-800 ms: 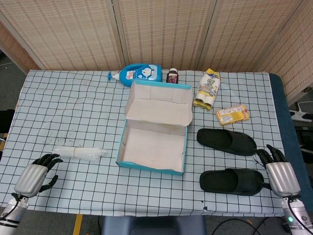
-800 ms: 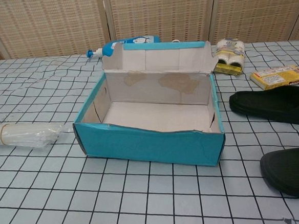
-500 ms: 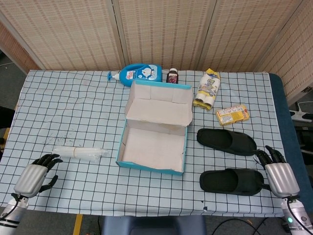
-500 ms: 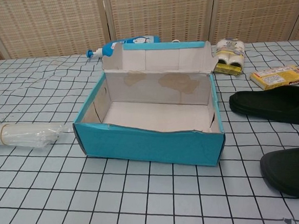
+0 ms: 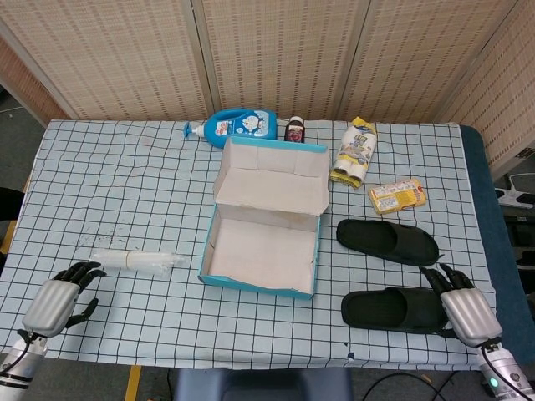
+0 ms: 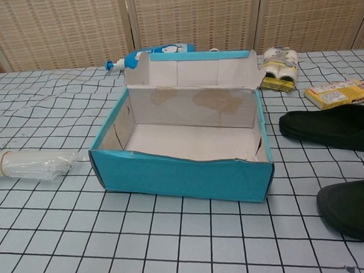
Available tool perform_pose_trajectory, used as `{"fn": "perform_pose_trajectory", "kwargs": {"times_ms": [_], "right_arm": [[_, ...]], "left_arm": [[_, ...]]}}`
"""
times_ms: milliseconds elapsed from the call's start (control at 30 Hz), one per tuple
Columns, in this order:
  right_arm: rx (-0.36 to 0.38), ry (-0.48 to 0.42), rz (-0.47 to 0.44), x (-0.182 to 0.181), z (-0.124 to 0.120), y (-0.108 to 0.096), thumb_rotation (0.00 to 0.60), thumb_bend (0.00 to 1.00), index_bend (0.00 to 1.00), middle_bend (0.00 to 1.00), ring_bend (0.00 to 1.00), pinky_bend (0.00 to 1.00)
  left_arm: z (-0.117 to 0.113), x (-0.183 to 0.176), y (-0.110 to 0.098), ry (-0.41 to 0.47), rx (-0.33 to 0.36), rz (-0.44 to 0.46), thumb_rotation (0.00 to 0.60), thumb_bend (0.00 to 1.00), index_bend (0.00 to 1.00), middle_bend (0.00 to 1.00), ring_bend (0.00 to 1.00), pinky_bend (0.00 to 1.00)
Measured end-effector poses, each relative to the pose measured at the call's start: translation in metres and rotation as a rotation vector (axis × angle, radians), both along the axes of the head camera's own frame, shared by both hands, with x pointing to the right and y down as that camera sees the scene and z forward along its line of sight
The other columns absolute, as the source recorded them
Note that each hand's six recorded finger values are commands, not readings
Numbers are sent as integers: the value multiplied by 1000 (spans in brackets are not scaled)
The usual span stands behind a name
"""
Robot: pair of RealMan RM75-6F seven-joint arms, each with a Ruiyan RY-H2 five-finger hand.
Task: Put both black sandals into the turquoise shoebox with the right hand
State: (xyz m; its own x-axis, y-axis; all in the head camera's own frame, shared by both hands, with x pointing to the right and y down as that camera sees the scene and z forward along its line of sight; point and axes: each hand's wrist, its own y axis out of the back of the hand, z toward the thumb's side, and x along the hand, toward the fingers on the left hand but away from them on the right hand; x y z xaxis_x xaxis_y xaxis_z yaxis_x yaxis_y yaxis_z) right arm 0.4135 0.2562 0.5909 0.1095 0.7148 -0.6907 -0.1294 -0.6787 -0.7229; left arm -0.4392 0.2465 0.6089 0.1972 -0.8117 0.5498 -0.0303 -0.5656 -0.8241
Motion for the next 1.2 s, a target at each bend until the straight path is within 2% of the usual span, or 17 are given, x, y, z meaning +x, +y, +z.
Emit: {"fn": "perform_pose_trajectory", "kwargs": {"times_ms": [67, 200, 400, 600, 867, 967, 1067, 1200], "right_arm": [[-52, 10, -11, 0, 5, 3, 600, 3, 1, 43, 0, 121], [-109, 26, -10, 1, 15, 5, 600, 0, 0, 32, 0, 118], [-150, 14, -4, -1, 23, 6, 600, 0, 0, 29, 0, 115], [-233, -9, 32, 1, 45, 10, 600, 0, 0, 29, 0, 115], [-267, -2, 46, 2, 59, 11, 600, 0, 17, 34, 0, 115], [-259, 1, 52, 3, 62, 10, 600, 0, 98, 113, 20, 119], [-246, 0, 60, 3, 64, 9, 600, 0, 191, 209, 86, 129], [-243, 5, 69, 5, 67, 9, 600, 0, 257, 275, 140, 138]], "left_arm": [[0, 0, 0, 1, 0, -1, 600, 404, 267, 180, 163, 346], [3, 0, 0, -5, -9, 3, 600, 404, 267, 180, 163, 346], [3, 0, 0, -7, -10, 3, 600, 404, 267, 181, 163, 347], [2, 0, 0, -4, -13, -1, 600, 403, 267, 181, 164, 347], [3, 0, 0, -3, -15, -2, 600, 403, 267, 180, 165, 347], [3, -1, 0, -4, -17, -4, 600, 403, 267, 181, 165, 346], [3, -1, 0, -3, -18, -5, 600, 403, 267, 181, 165, 347], [3, -1, 0, -2, -18, -4, 600, 404, 267, 181, 165, 347]]}}
